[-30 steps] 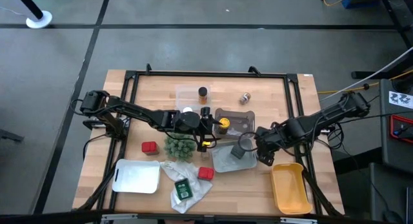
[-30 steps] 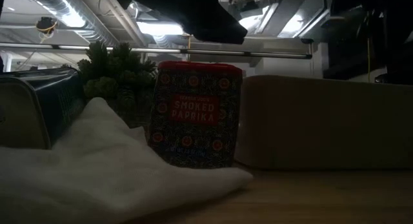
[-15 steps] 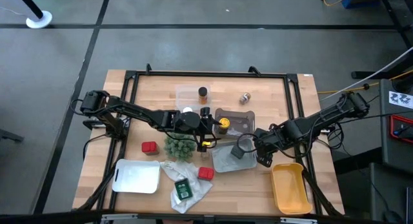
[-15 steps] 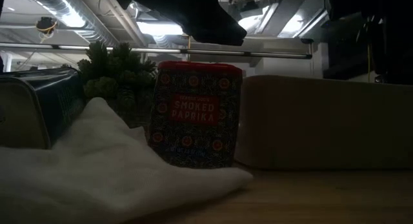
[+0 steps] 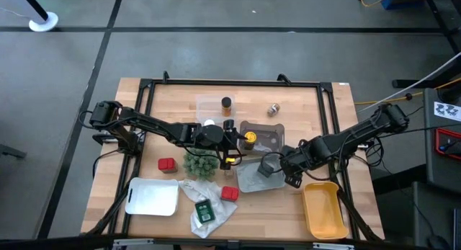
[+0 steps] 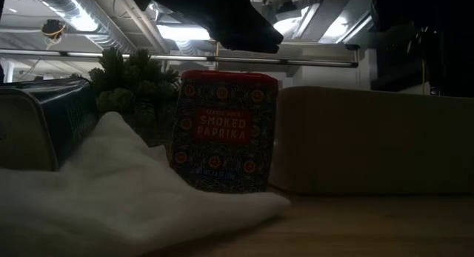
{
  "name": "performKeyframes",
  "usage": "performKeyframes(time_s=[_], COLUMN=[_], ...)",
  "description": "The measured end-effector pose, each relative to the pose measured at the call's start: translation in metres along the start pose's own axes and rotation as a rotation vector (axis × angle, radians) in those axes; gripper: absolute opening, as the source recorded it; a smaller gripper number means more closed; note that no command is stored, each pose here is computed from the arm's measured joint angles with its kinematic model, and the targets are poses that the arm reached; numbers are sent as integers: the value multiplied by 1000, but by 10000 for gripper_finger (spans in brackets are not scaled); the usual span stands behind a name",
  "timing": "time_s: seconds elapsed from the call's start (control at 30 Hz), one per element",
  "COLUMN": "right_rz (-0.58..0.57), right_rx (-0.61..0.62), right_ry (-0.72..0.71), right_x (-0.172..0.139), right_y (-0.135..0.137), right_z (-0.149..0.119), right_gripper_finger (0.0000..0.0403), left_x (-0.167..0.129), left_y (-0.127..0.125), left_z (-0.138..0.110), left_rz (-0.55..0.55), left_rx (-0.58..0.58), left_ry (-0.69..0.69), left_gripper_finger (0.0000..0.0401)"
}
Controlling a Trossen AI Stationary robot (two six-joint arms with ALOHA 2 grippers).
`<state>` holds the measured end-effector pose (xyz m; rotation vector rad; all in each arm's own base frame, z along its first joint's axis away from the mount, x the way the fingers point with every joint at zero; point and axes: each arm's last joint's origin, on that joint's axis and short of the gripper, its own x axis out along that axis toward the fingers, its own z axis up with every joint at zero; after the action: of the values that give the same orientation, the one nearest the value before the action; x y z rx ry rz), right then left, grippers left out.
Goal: Sort spices by type
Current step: Put the black seasoning bottle into the top transparent bin aligned with the other black seasoning bottle
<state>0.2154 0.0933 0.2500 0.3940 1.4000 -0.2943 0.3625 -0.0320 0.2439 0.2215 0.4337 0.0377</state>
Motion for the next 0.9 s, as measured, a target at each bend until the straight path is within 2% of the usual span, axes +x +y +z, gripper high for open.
performKeyframes(time_s=[0.53,0.9], right_rz=[-19,-40], right_rx=[-1,12], right_ry=[13,28], right_x=[3,21], right_y=[0,-4], right_z=[0,-4], right_gripper_finger=[244,239], left_x=[0,0], left_y=[0,0], left_z=[0,0], left_rz=[0,0], left_rx=[0,1], left_ry=[0,-1], left_gripper_finger=[276,276])
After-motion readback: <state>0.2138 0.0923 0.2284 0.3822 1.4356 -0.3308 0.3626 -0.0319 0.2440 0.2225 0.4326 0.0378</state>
